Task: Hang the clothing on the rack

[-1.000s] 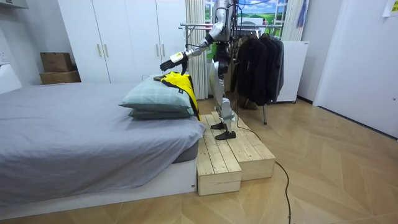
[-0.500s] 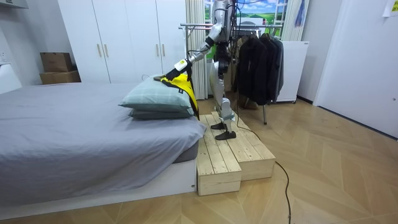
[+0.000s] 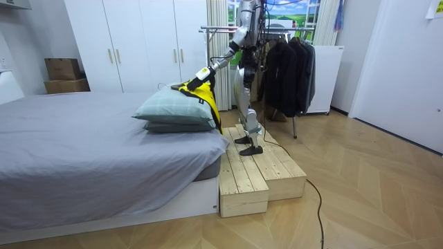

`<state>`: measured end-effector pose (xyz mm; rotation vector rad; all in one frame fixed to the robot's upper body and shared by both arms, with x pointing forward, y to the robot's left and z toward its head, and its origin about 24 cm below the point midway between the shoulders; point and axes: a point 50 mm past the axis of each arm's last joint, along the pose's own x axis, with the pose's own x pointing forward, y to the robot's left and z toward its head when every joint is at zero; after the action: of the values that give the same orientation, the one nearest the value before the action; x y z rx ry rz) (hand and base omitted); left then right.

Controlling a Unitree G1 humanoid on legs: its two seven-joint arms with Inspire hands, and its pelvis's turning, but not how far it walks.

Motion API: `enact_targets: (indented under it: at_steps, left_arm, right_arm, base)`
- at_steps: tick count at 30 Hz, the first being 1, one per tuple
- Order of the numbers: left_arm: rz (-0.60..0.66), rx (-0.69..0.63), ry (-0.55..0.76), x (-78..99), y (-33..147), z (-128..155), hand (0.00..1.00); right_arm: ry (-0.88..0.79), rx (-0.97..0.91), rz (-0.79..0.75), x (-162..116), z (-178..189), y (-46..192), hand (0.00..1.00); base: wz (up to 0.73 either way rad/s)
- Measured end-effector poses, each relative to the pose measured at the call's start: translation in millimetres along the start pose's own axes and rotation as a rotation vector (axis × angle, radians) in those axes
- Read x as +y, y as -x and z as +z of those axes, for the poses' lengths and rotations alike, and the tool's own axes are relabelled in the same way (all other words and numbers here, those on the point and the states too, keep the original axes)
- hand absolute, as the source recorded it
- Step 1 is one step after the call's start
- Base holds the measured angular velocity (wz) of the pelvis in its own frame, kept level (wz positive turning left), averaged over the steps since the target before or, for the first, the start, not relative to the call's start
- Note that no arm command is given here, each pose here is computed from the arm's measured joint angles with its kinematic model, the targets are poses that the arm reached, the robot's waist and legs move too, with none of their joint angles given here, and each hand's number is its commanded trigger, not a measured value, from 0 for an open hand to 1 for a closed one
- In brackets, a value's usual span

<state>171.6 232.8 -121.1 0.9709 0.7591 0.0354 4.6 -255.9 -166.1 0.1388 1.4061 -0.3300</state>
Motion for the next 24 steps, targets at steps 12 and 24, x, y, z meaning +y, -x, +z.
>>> enact_targets:
  at_steps: [12,24]
  left_arm:
    - [0.011,0.008,0.025,4.6,-4.9,6.5,0.00]
    - [0.081,-0.019,0.027,18.2,-12.1,16.9,0.00]
  right_arm:
    - [0.127,0.019,-0.025,1.0,0.8,-0.5,0.00]
    - [0.223,0.038,-0.031,2.1,-2.7,-0.5,0.00]
  base:
    - [-0.02]
    - [0.03]
